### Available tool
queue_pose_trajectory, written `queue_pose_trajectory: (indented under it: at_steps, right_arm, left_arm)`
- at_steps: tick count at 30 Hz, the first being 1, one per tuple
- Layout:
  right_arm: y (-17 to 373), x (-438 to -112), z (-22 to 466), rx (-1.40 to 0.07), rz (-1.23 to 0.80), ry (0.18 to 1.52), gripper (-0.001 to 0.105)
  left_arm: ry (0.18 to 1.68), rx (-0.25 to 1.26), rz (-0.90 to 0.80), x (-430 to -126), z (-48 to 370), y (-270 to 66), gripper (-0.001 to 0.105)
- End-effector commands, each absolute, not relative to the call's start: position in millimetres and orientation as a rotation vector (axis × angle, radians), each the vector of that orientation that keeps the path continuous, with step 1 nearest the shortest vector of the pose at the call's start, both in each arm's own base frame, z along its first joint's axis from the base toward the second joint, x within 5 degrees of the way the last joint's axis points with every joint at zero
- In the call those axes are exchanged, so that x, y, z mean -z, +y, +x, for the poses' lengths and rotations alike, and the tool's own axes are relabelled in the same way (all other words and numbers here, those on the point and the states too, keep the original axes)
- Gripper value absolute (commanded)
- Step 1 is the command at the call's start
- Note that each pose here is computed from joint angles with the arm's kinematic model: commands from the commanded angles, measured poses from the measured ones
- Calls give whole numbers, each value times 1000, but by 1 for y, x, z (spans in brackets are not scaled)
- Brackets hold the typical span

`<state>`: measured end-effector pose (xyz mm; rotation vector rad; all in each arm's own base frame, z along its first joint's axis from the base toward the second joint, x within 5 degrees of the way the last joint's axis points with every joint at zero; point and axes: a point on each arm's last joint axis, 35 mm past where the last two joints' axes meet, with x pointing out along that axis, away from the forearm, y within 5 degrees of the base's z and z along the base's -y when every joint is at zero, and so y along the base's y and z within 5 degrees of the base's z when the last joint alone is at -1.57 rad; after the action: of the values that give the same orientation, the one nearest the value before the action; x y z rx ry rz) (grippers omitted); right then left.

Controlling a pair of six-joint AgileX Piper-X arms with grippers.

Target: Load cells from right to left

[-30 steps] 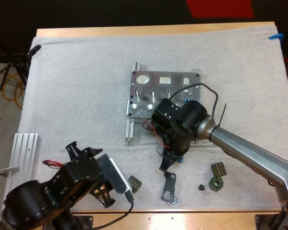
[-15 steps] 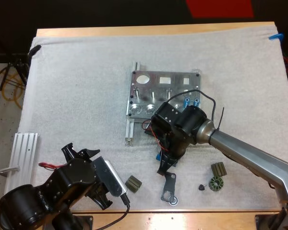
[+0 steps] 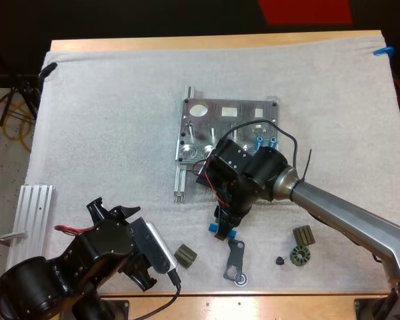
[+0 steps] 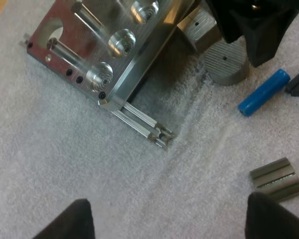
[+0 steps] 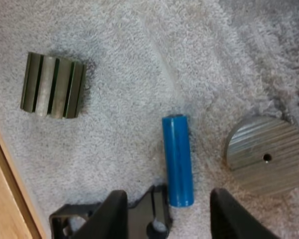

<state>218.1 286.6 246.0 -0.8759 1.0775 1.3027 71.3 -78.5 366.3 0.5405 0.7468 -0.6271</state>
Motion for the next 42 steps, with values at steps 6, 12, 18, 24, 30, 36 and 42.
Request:
queue_pose_trajectory:
  at_steps: [6,12,18,24,30,36,42]
  right_arm:
    - [264,-261,201,-1277,-940,1223,39]
    - [251,-283,190,-1245,-891,1253,39]
    - [233,-313,175,-1246,-839,1217,39]
    - [211,-350,158,-1210,-757,1115,39]
    - [186,-382,138,-1160,-644,1033,39]
    - [164,-405,120,-1125,-548,968,39]
    - [148,-419,108,-1102,-477,929,39]
  left_arm:
    - [691,669,658,-369,71,-78,63]
    - [641,771,735,-370,71,-81,63]
    - [600,984,746,-370,68,-87,63]
    - [550,1096,807,-370,65,-89,63]
    - [542,1134,892,-354,73,-99,63]
    - [636,1179,992,-317,85,-115,63]
    - [706,1273,1059,-285,99,-136,63]
